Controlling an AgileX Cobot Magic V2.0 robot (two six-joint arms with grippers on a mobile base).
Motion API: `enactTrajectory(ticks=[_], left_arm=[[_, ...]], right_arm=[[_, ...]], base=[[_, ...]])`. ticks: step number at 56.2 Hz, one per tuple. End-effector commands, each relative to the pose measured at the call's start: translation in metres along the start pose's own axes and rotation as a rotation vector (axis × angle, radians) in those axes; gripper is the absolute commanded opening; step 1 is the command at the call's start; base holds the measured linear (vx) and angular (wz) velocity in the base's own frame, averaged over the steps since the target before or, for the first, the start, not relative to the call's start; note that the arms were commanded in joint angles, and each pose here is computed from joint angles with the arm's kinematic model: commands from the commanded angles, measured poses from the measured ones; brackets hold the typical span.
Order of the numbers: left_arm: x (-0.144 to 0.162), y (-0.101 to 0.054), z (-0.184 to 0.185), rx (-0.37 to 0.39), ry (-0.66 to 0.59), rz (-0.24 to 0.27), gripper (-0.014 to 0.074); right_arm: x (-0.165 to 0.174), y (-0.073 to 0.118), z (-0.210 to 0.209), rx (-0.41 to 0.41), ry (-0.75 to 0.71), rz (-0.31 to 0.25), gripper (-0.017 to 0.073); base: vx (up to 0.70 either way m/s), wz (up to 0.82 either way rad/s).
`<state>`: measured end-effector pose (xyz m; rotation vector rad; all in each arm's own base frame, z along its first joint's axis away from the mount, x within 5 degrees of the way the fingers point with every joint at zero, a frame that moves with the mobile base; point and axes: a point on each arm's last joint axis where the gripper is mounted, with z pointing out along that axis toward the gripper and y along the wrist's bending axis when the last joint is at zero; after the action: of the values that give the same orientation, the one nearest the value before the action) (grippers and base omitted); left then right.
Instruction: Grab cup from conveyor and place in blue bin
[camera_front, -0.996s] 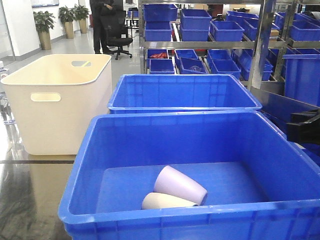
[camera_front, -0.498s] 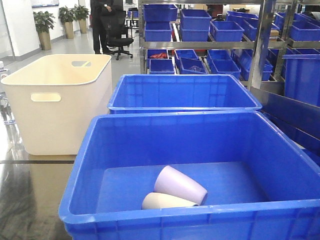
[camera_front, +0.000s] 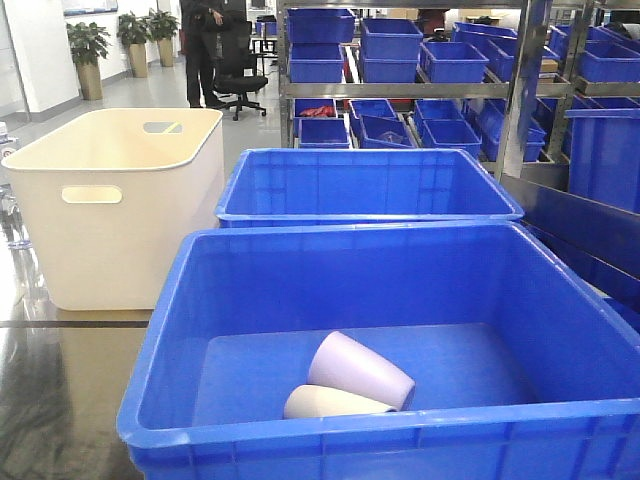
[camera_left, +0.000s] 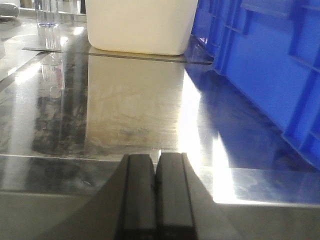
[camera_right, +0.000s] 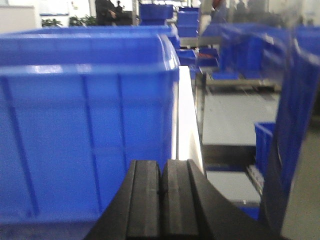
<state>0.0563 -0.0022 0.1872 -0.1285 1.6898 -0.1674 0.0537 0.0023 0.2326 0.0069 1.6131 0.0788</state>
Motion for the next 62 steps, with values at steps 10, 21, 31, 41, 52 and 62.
enactTrajectory(ticks=[10,21,31,41,52,62], left_arm=[[-0.003,0.0,0.0,0.007,-0.071,-0.006,-0.0006],[-0.003,0.0,0.0,0.007,-0.071,-0.006,-0.0006],[-0.003,0.0,0.0,0.007,-0.071,-0.006,-0.0006],[-0.003,0.0,0.0,0.007,-0.071,-0.006,-0.0006],[-0.003,0.0,0.0,0.007,-0.071,-0.006,-0.0006],[-0.003,0.0,0.0,0.007,-0.071,-0.006,-0.0006]], right_arm=[[0.04,-0.004,0.005,0.02,-0.036,-0.081,-0.0009],[0.039,-0.003,0.005,0.016,-0.055,-0.076,-0.0009],[0.039,-0.003,0.005,0.017,-0.053,-0.076,-0.0009],[0.039,-0.003,0.005,0.017,-0.053,-0.076,-0.0009],[0.039,-0.003,0.005,0.017,-0.052,-0.076,-0.0009],[0.039,-0.003,0.005,0.017,-0.052,-0.076,-0.0009]], base=[[0.0,0.0],[0.0,0.0],[0.0,0.0],[0.0,0.0],[0.0,0.0],[0.0,0.0]])
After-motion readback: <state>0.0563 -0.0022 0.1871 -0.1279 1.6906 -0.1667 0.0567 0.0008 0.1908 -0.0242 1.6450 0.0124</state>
